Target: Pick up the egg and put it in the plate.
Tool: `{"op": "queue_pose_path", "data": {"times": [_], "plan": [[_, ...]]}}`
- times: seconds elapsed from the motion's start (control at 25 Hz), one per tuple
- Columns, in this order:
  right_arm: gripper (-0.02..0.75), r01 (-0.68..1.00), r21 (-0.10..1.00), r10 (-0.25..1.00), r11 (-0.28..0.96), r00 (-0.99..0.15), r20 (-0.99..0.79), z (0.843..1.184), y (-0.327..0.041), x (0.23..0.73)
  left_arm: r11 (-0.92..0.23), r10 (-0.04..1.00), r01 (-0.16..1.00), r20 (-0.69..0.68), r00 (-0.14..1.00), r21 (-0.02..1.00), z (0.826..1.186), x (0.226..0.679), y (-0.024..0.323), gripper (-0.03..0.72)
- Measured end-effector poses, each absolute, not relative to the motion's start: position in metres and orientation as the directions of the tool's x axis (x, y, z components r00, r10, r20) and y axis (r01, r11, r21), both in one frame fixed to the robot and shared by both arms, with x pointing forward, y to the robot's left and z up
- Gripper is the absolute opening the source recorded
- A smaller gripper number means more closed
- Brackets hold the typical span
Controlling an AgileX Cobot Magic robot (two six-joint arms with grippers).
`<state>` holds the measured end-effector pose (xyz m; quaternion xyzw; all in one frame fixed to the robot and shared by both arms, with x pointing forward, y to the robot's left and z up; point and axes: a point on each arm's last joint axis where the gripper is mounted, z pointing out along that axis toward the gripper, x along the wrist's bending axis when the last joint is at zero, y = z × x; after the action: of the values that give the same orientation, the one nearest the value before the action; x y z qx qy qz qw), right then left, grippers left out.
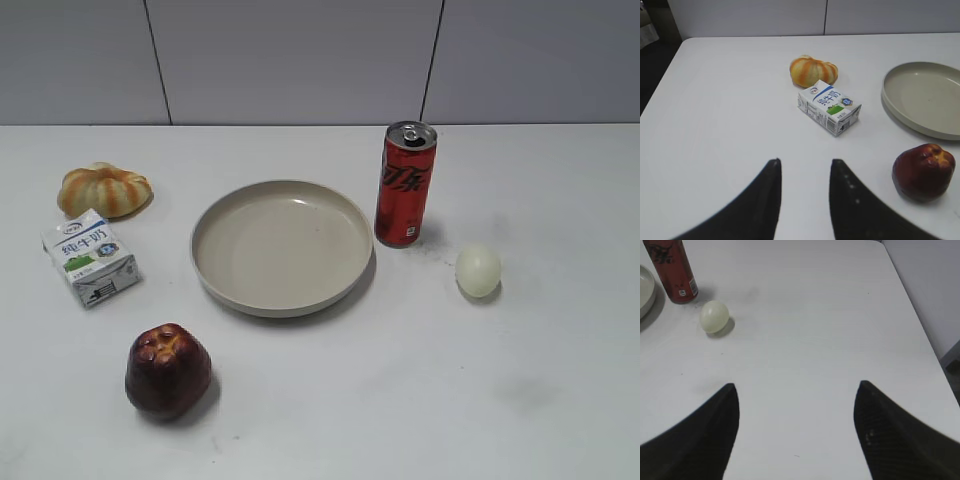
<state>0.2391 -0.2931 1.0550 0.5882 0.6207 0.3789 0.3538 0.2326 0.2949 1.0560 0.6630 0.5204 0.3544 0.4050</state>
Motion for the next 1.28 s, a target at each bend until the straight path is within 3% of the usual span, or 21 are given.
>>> {"op": "queue_pose_path", "data": {"times": [0.24,0.6,0.96,1.28], "plan": [[0.543,0.581,0.814,0.996,-0.007,-0.067,0.056,1.069,-0.29,0.277,-0.13,0.977,0.403,0.048,0.207,0.906,1.056,0.233,0.295,0.24],[0.543,0.796,0.605,0.994,-0.028,-0.045,0.104,1.078,-0.289,0.363,-0.13,0.977,0.403,0.048,0.207,0.906,1.056,0.233,0.295,0.24],[0.543,0.918,0.391,0.977,-0.069,-0.018,0.213,1.062,-0.281,0.461,-0.13,0.977,0.403,0.048,0.207,0.906,1.056,0.233,0.295,0.24],[0.543,0.961,0.274,0.976,0.028,-0.086,0.201,1.027,-0.221,0.526,-0.13,0.977,0.403,0.048,0.207,0.906,1.056,0.233,0.295,0.24]]}}
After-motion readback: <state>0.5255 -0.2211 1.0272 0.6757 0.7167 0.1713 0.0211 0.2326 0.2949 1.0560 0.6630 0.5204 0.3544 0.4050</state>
